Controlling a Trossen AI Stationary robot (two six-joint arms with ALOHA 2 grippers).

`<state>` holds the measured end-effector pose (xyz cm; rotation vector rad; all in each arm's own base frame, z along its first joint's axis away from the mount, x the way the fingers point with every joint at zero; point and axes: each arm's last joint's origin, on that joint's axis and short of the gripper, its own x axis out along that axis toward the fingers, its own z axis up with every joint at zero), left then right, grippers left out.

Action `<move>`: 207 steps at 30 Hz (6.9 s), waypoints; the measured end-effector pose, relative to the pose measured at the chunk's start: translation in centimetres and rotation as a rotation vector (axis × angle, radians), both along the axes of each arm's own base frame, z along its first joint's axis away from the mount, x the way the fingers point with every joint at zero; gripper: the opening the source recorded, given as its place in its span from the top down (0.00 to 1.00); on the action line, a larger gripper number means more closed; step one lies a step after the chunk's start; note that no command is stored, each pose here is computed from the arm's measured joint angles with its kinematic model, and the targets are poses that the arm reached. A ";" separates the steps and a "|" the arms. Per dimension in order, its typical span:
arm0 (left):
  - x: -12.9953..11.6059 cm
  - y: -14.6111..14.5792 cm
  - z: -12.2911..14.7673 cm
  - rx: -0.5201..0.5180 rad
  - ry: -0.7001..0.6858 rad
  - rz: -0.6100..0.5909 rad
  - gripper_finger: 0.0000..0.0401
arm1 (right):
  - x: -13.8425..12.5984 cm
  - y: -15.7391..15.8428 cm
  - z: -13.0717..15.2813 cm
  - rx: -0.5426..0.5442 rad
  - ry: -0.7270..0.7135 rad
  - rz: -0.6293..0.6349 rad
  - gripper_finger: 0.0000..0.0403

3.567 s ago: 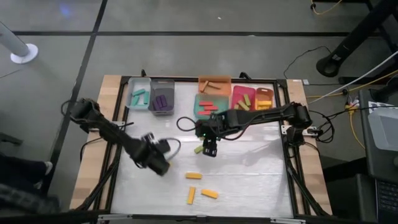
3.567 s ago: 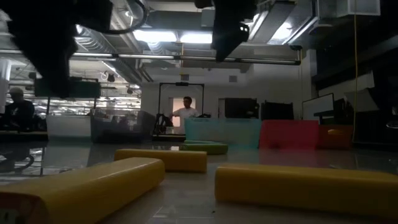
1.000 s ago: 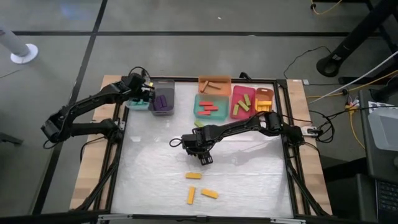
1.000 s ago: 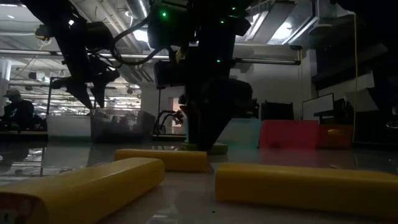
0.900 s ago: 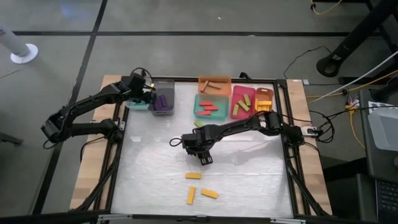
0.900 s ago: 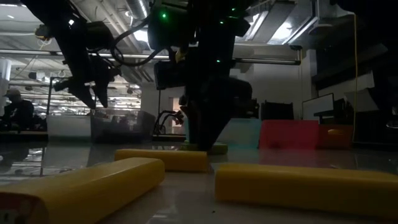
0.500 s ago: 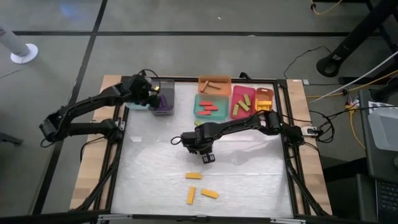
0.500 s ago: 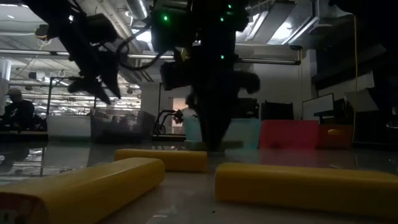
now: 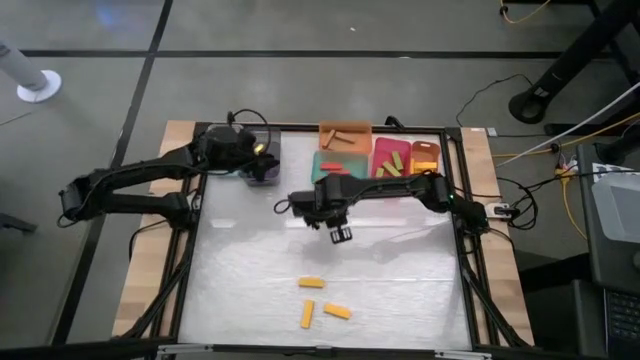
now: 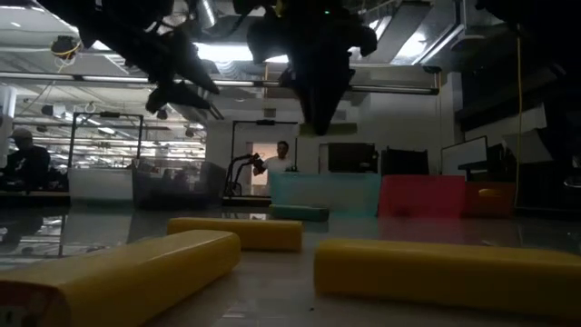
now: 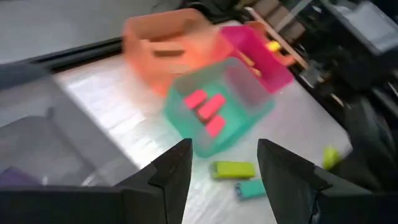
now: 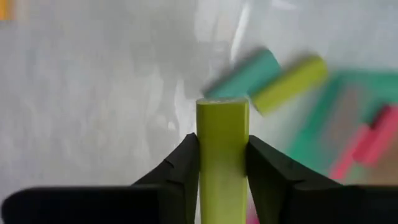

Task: Sort blocks
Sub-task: Put the light green block into the pink bin, then put the yellow block into the right orange bin

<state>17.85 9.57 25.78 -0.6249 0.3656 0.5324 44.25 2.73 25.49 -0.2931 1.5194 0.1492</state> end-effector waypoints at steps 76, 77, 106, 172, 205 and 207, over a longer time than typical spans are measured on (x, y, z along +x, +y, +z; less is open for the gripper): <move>9.8 -21.5 -10.7 0.390 0.094 -0.890 0.58 | -15.6 -18.9 -1.2 -0.006 0.082 -0.744 0.36; 9.8 -21.7 -11.0 0.389 0.099 -0.896 0.58 | -15.6 -18.9 -1.2 -0.004 0.080 -0.744 0.36; 11.9 -24.3 -16.4 0.422 0.226 -0.888 0.59 | -16.2 -18.3 -0.6 0.063 0.169 -0.782 0.36; 15.7 -15.9 -4.0 0.861 -0.057 -0.426 0.76 | -9.1 -2.6 7.1 0.780 -0.281 -0.872 0.72; 15.0 -16.1 -5.7 0.585 0.024 -0.259 0.45 | -20.2 -16.1 7.2 -0.027 -0.014 -1.197 0.83; 14.8 -16.6 -6.0 0.548 0.027 -0.287 0.45 | -21.0 -17.3 6.8 -0.056 0.011 -1.211 0.85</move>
